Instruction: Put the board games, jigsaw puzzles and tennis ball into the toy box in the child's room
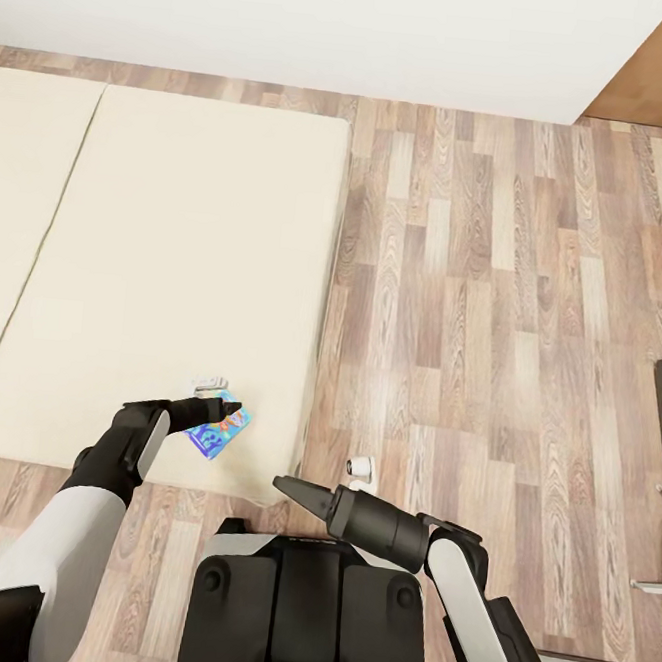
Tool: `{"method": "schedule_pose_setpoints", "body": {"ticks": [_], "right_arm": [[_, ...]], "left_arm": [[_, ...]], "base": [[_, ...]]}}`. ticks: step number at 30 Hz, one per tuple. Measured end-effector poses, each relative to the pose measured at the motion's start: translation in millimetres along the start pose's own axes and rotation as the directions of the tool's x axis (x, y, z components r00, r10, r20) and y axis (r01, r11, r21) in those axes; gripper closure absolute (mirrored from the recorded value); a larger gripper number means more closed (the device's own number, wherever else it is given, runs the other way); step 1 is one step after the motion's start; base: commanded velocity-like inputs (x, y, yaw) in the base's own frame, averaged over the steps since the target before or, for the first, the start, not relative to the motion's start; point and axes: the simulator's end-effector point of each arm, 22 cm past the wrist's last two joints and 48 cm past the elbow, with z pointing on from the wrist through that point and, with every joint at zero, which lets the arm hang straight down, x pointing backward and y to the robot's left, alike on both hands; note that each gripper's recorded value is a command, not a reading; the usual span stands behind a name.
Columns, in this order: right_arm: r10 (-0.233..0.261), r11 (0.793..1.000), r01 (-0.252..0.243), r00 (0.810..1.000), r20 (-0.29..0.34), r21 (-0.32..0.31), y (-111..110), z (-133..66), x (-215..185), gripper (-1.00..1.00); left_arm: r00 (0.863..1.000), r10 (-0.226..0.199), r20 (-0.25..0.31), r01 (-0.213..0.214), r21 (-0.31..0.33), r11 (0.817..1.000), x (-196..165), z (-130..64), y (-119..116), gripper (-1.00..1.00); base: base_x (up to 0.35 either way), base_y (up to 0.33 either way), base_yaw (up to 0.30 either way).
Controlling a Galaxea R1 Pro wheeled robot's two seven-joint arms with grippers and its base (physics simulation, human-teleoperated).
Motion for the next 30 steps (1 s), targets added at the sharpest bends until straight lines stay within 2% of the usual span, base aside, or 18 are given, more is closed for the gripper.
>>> {"method": "schedule_pose_setpoints", "body": {"ticks": [7, 13, 22, 30], "right_arm": [[0.0, 1.0, 0.0, 1.0, 0.0, 0.0, 0.0, 0.0, 0.1, -1.0], [0.0, 1.0, 0.0, 1.0, 0.0, 0.0, 0.1, 0.0, 0.1, -1.0], [0.0, 1.0, 0.0, 1.0, 0.0, -0.001, 0.1, -0.3, -0.1, -1.0], [0.0, 1.0, 0.0, 1.0, 0.0, 0.0, -0.1, -0.6, -0.2, -1.0]], "left_arm": [[1.0, -0.001, 0.0, 0.001, 0.0, 1.0, 0.0, 0.0, 0.0, -1.0], [1.0, -0.001, -0.002, 0.001, 0.0, 1.0, 0.5, 0.0, 0.1, -1.0], [1.0, -0.002, -0.002, 0.002, 0.0, 1.0, 0.4, 0.0, 0.0, -1.0], [1.0, 0.0, 0.007, 0.0, 0.001, 1.0, -4.0, -1.5, -1.2, -1.0]], "base": [[0.0, -0.017, 0.0], [0.0, -0.18, 0.0], [0.0, -0.012, 0.0], [0.0, -0.145, 0.0]]}}
